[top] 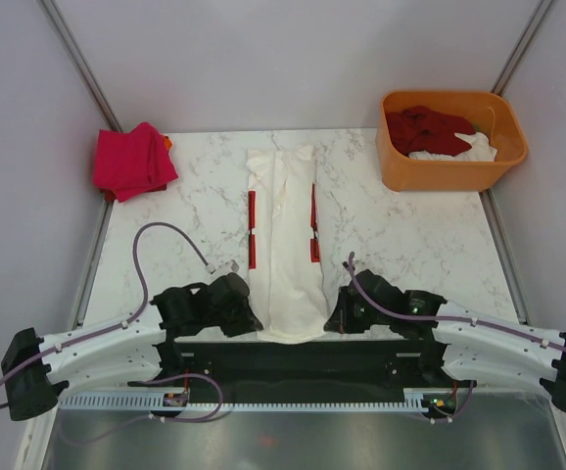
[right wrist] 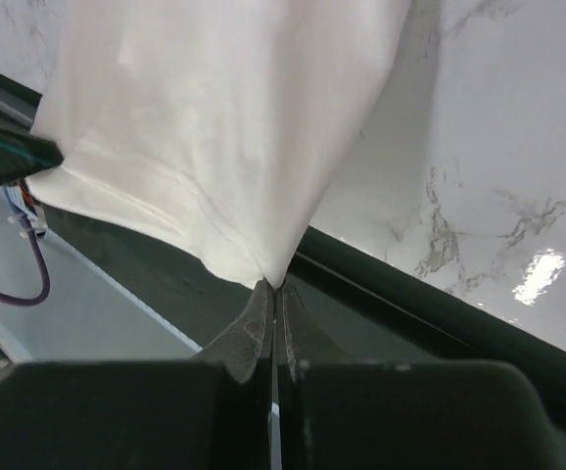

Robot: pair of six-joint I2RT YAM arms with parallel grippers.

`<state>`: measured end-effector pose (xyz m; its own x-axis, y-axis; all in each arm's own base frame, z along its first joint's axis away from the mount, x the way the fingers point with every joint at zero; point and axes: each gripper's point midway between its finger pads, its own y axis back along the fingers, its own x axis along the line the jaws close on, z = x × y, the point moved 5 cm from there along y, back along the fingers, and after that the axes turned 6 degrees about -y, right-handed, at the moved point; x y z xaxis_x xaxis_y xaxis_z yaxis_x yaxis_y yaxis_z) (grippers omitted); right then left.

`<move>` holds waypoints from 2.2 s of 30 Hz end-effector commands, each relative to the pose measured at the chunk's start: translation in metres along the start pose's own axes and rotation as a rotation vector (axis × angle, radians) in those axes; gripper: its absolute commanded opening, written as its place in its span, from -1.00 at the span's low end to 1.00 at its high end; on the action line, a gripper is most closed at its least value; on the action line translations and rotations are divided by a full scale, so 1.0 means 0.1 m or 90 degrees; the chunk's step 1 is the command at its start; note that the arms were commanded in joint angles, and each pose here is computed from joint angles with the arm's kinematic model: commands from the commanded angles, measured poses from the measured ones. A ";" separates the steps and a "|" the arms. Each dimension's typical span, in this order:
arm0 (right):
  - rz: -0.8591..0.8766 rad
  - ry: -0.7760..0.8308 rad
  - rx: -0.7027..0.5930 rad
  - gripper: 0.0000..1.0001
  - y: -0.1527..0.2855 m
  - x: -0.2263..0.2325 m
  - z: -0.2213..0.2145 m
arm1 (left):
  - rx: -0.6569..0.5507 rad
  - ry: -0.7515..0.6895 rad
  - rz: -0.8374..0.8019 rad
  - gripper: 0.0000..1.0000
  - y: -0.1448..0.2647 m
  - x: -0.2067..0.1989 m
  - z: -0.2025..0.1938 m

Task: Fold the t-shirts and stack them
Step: Fold the tshirt

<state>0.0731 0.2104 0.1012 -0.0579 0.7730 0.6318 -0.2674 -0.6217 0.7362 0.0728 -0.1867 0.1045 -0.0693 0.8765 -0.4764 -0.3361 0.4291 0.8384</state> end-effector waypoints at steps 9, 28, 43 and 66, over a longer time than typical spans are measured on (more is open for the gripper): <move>-0.104 0.142 -0.235 -1.00 0.57 0.86 1.25 | -0.148 -0.107 -0.009 -0.95 0.69 -0.67 0.98; -0.204 0.150 -0.256 -1.00 0.02 0.71 2.98 | -0.153 -0.161 0.077 -0.95 -0.01 -0.68 2.84; -0.224 0.114 -0.203 0.68 -0.66 0.31 3.74 | -0.058 -0.090 0.085 0.44 -0.86 -0.21 3.60; -0.038 0.083 -0.169 0.86 -0.07 0.29 2.68 | -0.161 -0.110 0.021 0.96 0.11 0.01 2.67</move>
<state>0.3365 0.1852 0.1728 -0.0887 0.9103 0.4044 -0.5207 -0.3885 0.7602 0.3270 -0.1166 0.1829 -0.0232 0.9401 -0.3400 -0.5148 0.2803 0.8102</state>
